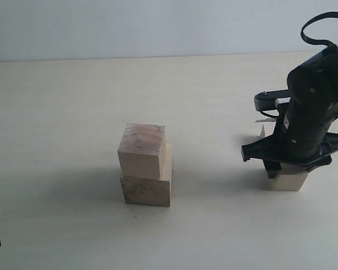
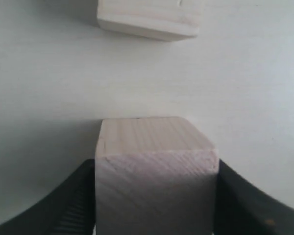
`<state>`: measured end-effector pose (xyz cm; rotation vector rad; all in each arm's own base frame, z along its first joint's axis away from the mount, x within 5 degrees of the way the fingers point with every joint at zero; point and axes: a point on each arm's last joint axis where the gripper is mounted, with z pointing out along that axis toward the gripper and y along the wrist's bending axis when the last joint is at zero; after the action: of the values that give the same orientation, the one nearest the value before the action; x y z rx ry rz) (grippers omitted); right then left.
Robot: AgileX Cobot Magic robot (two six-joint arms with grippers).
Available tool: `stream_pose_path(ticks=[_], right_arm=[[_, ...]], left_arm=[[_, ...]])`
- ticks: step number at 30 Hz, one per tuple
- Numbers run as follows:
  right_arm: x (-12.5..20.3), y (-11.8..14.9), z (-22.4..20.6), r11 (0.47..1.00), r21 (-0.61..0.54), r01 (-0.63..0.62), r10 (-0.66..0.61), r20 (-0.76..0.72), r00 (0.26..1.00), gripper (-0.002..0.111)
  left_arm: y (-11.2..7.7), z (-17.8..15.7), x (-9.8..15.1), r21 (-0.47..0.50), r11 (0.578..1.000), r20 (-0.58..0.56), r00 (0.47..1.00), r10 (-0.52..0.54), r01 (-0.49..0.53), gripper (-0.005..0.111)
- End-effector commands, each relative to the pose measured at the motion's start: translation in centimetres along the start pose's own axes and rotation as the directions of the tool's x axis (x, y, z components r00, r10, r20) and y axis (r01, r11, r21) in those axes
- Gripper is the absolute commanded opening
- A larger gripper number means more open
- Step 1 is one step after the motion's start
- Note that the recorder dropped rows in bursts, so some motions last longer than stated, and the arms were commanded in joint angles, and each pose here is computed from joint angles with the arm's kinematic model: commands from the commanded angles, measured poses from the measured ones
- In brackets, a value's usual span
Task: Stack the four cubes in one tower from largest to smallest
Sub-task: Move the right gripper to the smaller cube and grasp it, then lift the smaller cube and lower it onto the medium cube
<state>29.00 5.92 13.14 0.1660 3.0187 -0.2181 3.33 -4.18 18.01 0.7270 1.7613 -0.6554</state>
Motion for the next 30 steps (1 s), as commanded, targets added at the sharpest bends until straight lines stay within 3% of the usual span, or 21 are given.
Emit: stream_pose_path(ticks=[1,4,8,13,17,20,25,30], right_arm=[[-0.2,0.1,-0.1,0.998,-0.032,0.056,-0.055,0.026,0.998,0.018],[0.1,0.2,-1.9,0.983,-0.057,0.172,-0.169,0.060,0.984,0.009],[1.0,0.0,-6.4,0.922,-0.051,0.385,-0.370,0.179,0.912,0.003],[2.5,-0.7,-13.7,0.857,-0.038,0.514,-0.453,0.420,0.786,0.003],[4.7,-0.4,-19.2,0.634,0.032,0.773,-0.667,0.528,0.525,0.003],[5.5,0.4,-22.4,0.526,0.027,0.850,-0.678,0.617,0.400,0.003],[5.4,2.8,-25.1,0.426,-0.014,0.905,-0.647,0.694,0.315,0.003],[4.5,6.5,-25.4,0.302,-0.038,0.953,-0.727,0.638,0.256,0.003]], left_arm=[[0.0,-0.1,-0.1,0.000,1.000,0.016,1.000,-0.004,0.004,0.000],[0.0,-0.1,-0.1,0.000,1.000,0.016,1.000,-0.004,0.004,0.000],[0.0,-0.1,-0.1,0.000,1.000,0.016,1.000,-0.004,0.004,0.000],[0.0,-0.1,-0.1,0.000,1.000,0.016,1.000,-0.004,0.004,0.000],[0.0,-0.1,-0.1,0.000,1.000,0.016,1.000,-0.004,0.004,0.000],[0.0,-0.1,-0.1,0.000,1.000,0.016,1.000,-0.004,0.004,0.000],[0.0,-0.1,-0.1,0.000,1.000,0.016,1.000,-0.006,0.006,0.000],[0.0,-0.1,-0.1,0.000,1.000,0.016,1.000,-0.004,0.004,0.000]])
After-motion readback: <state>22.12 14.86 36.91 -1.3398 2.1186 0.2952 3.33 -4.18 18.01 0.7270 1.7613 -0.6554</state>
